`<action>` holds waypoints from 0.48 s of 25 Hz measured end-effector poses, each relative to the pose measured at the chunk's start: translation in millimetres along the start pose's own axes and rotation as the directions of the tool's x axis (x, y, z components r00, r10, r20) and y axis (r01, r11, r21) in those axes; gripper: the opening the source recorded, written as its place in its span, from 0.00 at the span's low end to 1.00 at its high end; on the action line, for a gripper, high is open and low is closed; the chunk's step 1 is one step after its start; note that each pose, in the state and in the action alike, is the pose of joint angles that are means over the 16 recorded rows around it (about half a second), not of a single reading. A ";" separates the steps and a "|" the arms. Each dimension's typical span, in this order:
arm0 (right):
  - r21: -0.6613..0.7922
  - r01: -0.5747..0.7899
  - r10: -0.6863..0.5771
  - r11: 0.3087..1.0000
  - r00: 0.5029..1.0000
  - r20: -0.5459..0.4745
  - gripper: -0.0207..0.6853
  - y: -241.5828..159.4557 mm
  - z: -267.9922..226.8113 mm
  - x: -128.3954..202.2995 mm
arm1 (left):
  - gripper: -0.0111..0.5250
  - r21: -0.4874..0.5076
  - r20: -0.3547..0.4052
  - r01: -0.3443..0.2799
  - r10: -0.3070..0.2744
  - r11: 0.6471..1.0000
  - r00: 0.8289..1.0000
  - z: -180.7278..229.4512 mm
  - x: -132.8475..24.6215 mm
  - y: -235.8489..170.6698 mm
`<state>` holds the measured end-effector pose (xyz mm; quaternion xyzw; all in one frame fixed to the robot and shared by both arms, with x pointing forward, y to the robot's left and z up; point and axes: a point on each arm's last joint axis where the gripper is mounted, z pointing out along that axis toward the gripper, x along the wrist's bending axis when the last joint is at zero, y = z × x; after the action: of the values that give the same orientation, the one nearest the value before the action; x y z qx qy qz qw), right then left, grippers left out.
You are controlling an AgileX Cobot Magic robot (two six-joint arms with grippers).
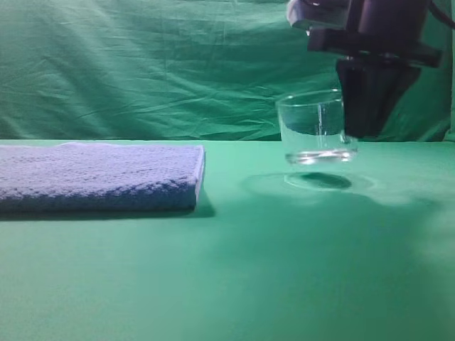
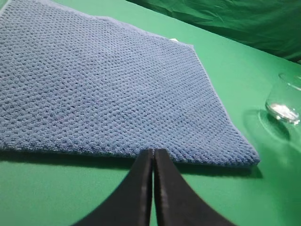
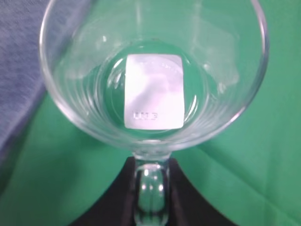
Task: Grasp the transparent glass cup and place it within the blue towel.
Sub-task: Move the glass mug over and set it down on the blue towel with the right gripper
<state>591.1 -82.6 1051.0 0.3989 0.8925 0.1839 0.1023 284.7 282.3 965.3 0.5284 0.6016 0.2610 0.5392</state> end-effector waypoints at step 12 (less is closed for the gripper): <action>-0.189 0.211 -0.226 0.959 0.972 -0.063 0.18 73.9 48.6 104.5 | 0.02 0.000 0.000 0.000 0.000 1.000 1.000 0.0 0.0 0.0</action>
<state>587.9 53.1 1033.2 0.2788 0.9143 0.2682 0.1202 284.7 282.3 965.3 0.5284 0.6016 0.2610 0.5392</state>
